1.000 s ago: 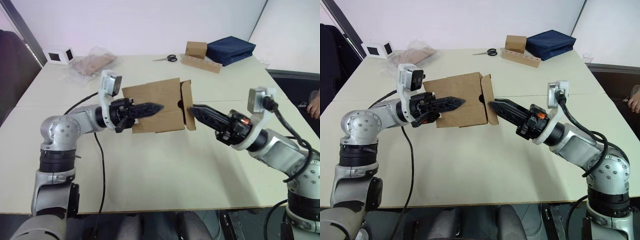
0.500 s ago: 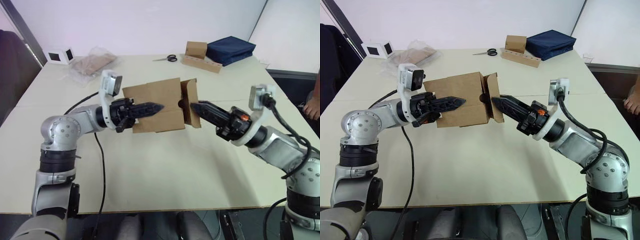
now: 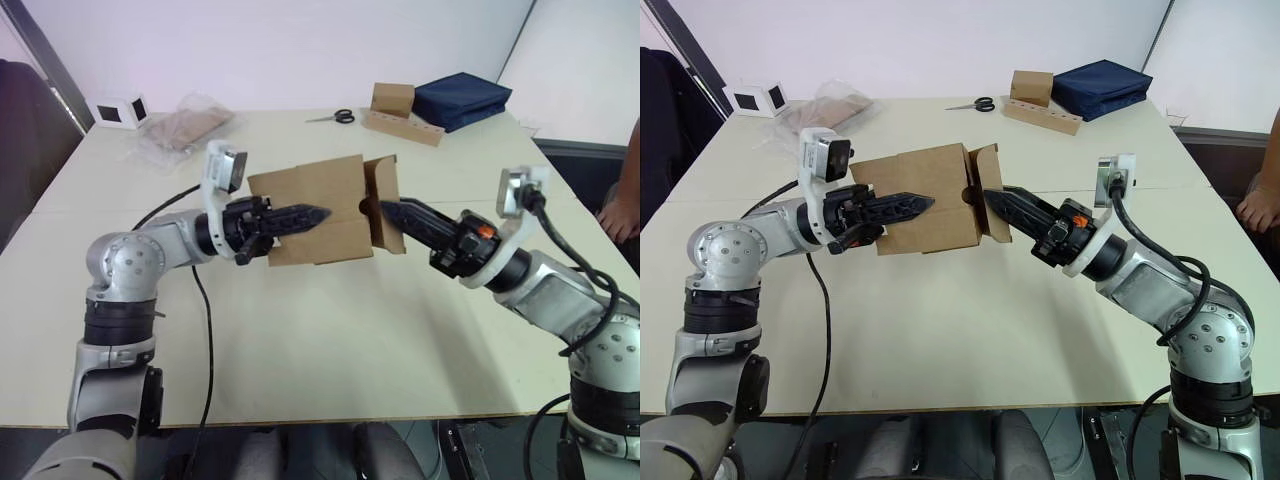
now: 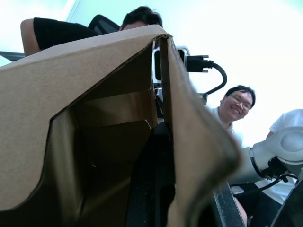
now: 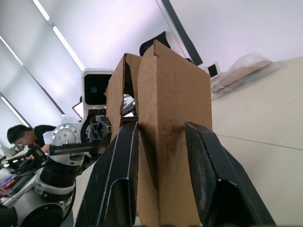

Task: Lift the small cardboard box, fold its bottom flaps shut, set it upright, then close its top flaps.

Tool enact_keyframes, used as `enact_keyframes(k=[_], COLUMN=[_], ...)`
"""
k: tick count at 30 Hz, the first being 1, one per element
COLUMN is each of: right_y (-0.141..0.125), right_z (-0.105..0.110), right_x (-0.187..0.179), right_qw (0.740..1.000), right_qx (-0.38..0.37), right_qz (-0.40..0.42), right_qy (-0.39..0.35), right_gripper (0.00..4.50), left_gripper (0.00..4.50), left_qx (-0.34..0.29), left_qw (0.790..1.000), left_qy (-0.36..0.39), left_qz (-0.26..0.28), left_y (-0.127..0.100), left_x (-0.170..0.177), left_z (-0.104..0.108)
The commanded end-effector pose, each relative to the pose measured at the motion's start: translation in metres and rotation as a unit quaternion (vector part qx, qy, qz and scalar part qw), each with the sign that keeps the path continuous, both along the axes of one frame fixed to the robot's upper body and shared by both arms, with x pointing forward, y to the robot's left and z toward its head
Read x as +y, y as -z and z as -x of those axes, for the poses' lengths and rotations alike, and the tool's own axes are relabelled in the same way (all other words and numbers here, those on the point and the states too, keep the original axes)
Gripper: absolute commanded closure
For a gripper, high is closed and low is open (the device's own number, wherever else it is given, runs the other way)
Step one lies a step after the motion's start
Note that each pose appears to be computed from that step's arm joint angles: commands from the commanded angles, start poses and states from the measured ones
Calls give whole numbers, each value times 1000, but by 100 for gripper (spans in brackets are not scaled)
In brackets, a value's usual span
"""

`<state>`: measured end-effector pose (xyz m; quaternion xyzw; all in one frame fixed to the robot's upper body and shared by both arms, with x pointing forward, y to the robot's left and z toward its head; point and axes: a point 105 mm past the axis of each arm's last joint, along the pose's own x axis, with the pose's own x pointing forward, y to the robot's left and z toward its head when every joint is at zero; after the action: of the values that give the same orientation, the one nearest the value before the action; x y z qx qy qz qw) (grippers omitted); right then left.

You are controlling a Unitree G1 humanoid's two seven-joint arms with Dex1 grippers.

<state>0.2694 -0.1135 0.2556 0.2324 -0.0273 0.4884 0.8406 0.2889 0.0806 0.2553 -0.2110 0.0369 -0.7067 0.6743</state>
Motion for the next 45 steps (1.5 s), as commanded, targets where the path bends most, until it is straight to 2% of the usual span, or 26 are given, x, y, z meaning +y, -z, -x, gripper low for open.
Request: enact_keyframes(k=[1,16,19,45], right_y=[-15,-20,-19,-24], right_z=[8,12,13,1], right_x=[4,9,10,2], right_qw=[999,999,999,998], right_qx=[-35,-38,-37,-47], right_qz=[-7,-15,-15,-11], right_qy=[-5,8,7,41], right_gripper=[299,299,373,373], left_gripper=[450,450,450,450], left_qx=[-22,-25,-25,-22], left_qw=[1000,999,999,1000], left_qy=[2,-23,-22,-10], left_qz=[12,14,14,16], left_y=[-10,-7,-7,-9], left_x=[0,-4,-4,-4], left_z=[3,-3,-2,5])
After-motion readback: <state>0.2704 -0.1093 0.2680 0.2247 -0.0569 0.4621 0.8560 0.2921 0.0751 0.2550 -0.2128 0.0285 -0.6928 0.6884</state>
